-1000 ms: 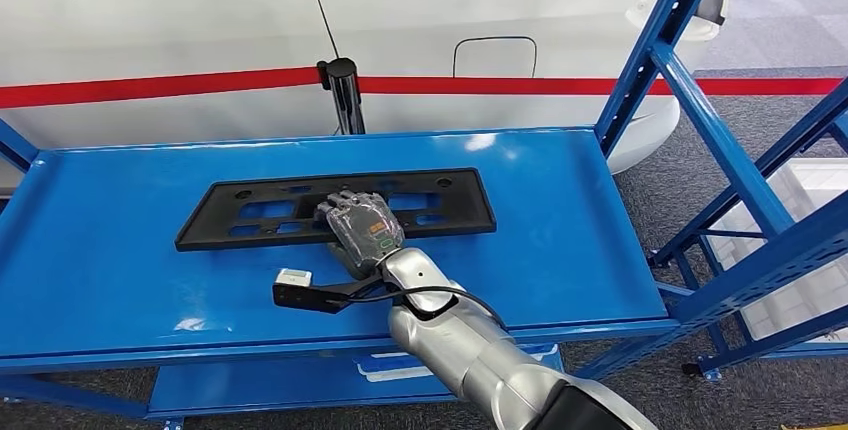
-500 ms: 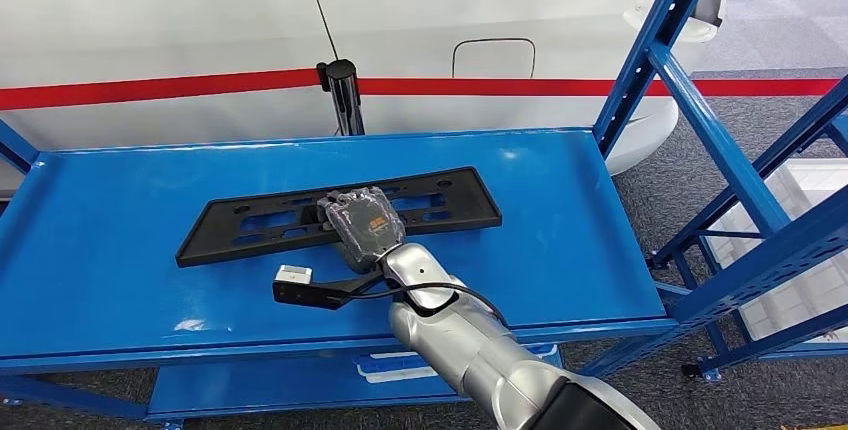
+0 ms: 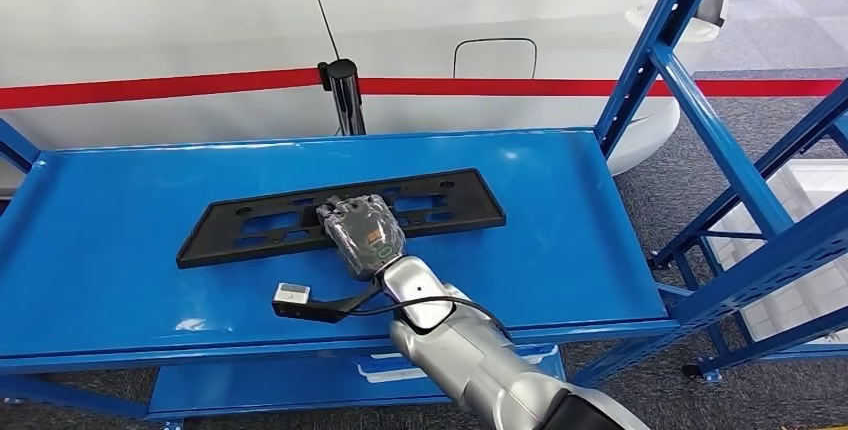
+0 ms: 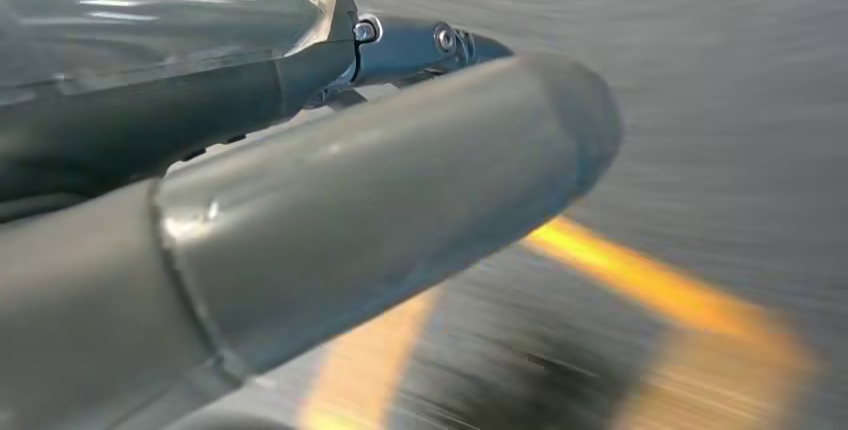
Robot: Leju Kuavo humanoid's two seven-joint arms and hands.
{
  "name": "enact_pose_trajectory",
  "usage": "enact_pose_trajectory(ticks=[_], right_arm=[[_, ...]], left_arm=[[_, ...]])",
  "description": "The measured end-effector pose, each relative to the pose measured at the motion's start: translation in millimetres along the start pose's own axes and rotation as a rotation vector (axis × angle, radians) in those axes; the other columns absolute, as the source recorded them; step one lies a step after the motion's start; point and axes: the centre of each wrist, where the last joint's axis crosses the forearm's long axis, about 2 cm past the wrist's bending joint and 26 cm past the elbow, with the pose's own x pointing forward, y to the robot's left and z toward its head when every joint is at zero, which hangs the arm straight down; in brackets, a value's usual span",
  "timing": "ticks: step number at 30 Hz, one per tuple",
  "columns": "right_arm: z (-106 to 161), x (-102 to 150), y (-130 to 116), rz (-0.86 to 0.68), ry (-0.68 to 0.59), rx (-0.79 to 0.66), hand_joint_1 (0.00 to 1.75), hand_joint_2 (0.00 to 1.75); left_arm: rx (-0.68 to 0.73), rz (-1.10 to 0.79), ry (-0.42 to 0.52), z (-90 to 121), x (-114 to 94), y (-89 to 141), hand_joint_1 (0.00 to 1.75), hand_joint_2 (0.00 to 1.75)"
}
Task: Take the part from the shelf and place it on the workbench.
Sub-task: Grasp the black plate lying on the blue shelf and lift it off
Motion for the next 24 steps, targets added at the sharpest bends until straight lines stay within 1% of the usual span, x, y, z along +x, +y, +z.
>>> enact_pose_trajectory(ticks=[2,3,4,6,8,12,16,19,24], right_arm=[[-0.2,-0.3,-6.9,-0.003,-0.014,-0.067,1.75,1.75],[-1.4,-1.1,-11.9,-0.005,-0.016,-0.100,1.75,1.75],[-3.0,-2.4,-17.9,-0.007,-0.015,-0.134,1.75,1.75],[-5.1,-5.5,-30.6,-0.014,-0.007,-0.203,1.75,1.75],[-6.1,-11.1,-46.2,-0.019,0.008,-0.283,1.75,1.75],[-7.4,-26.9,-81.0,-0.012,0.038,-0.440,1.75,1.75],[-4.2,-42.8,-109.8,0.008,0.059,-0.566,1.75,1.75],[-0.3,-50.1,-125.0,0.026,0.064,-0.630,1.75,1.75],[6.1,-57.6,-142.5,0.052,0.064,-0.703,1.75,1.75]], left_arm=[[-0.023,0.162,-0.216,0.5,-2.6,-1.0,0.00,0.87],[-0.041,0.221,-0.280,0.8,-3.1,-2.0,0.00,1.31],[-0.060,0.267,-0.317,0.8,-3.2,-2.6,0.00,1.75],[-0.085,0.308,-0.328,1.1,-3.7,-3.3,0.00,0.87],[-0.094,0.308,-0.334,1.8,-5.5,-3.4,0.00,0.00],[-0.103,0.289,-0.369,3.0,-7.1,-4.6,0.00,0.00],[-0.126,0.284,-0.352,3.4,-7.3,-5.5,0.00,0.00],[-0.138,0.270,-0.321,3.6,-7.4,-5.7,0.00,0.00],[-0.143,0.247,-0.264,3.6,-7.4,-5.5,0.00,0.00]])
